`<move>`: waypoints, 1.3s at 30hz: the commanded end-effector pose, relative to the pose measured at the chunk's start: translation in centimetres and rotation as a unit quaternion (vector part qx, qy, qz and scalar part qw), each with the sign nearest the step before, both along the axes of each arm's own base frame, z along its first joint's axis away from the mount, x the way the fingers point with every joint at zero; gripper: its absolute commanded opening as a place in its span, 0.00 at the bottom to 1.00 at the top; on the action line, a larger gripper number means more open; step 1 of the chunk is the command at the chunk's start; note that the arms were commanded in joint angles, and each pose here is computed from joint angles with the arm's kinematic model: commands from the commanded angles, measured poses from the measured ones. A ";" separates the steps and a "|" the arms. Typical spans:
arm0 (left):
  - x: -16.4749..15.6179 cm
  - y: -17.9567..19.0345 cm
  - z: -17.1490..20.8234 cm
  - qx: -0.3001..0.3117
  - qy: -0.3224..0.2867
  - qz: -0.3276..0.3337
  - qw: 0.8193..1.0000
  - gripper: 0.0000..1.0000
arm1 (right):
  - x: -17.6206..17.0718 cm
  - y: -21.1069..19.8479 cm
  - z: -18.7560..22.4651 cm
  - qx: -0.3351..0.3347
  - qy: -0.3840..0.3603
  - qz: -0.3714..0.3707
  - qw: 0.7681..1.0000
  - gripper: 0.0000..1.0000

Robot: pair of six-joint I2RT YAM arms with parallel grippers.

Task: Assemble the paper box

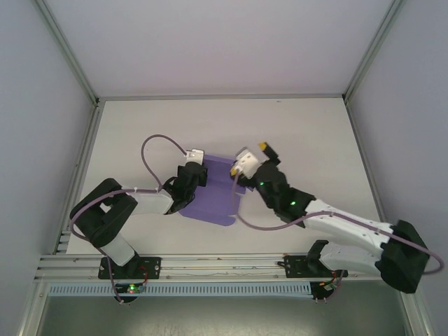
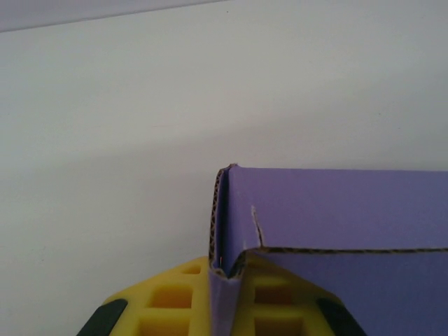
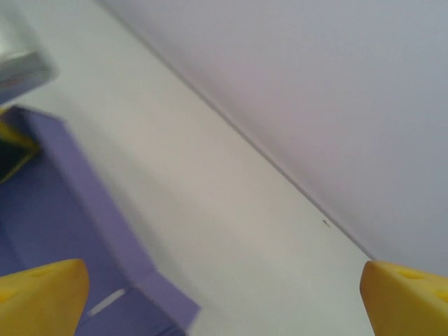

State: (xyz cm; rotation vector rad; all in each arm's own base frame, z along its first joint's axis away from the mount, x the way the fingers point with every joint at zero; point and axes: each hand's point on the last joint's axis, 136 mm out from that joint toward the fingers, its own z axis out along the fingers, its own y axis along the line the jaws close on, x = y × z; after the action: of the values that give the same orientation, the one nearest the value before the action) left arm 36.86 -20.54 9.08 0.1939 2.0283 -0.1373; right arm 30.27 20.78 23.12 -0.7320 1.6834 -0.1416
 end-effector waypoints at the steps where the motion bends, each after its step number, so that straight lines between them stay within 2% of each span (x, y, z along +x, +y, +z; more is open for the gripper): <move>1: -0.1 1.1 1.3 -0.013 -0.011 0.021 1.000 0.00 | 1.5 -4.2 -1.1 0.083 0.062 -0.071 0.992 0.98; 3: -0.3 1.0 1.7 -0.019 -0.013 0.016 1.000 0.00 | 2.6 -6.2 -1.3 0.111 0.091 -0.101 0.985 0.99; 5: -0.5 1.0 2.0 -0.025 -0.015 0.013 0.999 0.00 | 3.3 -6.5 -1.9 0.121 0.114 -0.100 0.981 0.99; 12: -1.0 0.6 2.6 -0.035 -0.013 -0.002 0.999 0.00 | 4.6 -3.9 -4.9 0.103 0.175 -0.058 0.977 0.98; 18: -0.9 1.4 3.0 -0.030 -0.010 0.020 0.999 0.00 | 2.9 -0.7 -7.4 0.089 0.228 0.027 0.969 0.97; 23: -0.7 1.2 2.9 -0.031 -0.004 0.021 0.999 0.00 | 1.9 0.8 -7.9 0.074 0.229 0.062 0.969 0.97; 35: -1.0 0.7 3.4 -0.042 -0.001 0.008 0.999 0.00 | 4.3 2.7 -7.8 0.076 0.178 0.023 0.981 0.97; 39: -1.1 1.4 3.2 -0.031 0.001 0.022 0.999 0.00 | 3.3 2.2 -6.5 0.079 0.178 0.031 0.980 0.99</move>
State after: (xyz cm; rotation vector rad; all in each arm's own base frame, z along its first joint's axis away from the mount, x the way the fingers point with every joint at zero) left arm 35.38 -19.72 10.74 0.1705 2.0502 -0.1891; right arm 33.24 22.89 13.27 -0.7729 2.0488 0.1680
